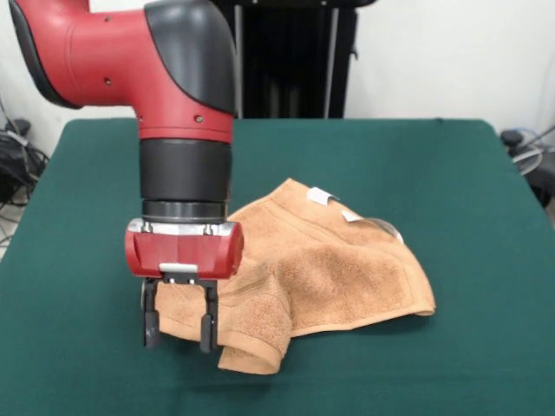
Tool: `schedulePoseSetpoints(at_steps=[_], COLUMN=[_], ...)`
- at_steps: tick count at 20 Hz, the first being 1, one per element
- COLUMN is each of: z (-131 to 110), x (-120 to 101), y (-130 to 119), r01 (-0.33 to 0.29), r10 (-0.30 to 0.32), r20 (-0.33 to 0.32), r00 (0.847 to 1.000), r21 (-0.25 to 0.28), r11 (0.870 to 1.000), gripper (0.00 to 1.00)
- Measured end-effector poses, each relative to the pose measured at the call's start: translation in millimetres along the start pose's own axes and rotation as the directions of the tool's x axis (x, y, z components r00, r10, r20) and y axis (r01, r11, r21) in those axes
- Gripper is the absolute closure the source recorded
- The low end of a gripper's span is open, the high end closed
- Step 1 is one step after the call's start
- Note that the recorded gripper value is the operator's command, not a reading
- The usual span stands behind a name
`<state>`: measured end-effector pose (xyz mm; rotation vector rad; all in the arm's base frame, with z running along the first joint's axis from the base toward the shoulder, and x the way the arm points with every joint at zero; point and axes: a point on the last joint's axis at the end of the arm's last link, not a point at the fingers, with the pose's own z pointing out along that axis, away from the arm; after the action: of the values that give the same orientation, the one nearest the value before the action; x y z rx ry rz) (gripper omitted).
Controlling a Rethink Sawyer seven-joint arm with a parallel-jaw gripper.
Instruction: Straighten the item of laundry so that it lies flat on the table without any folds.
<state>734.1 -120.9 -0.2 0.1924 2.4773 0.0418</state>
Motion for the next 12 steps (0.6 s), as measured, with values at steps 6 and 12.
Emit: schedulePoseSetpoints(at_steps=[6, 12], z=[5.8, 8.4], x=[7.0, 11.7], y=[11.0, 17.4], r01=[0.006, 0.009], r10=[-0.006, -0.009], r20=[-0.01, -0.018], r00=[1.0, 1.0], r21=[-0.012, -0.019], r11=[1.0, 1.0], gripper=[0.0, 0.0])
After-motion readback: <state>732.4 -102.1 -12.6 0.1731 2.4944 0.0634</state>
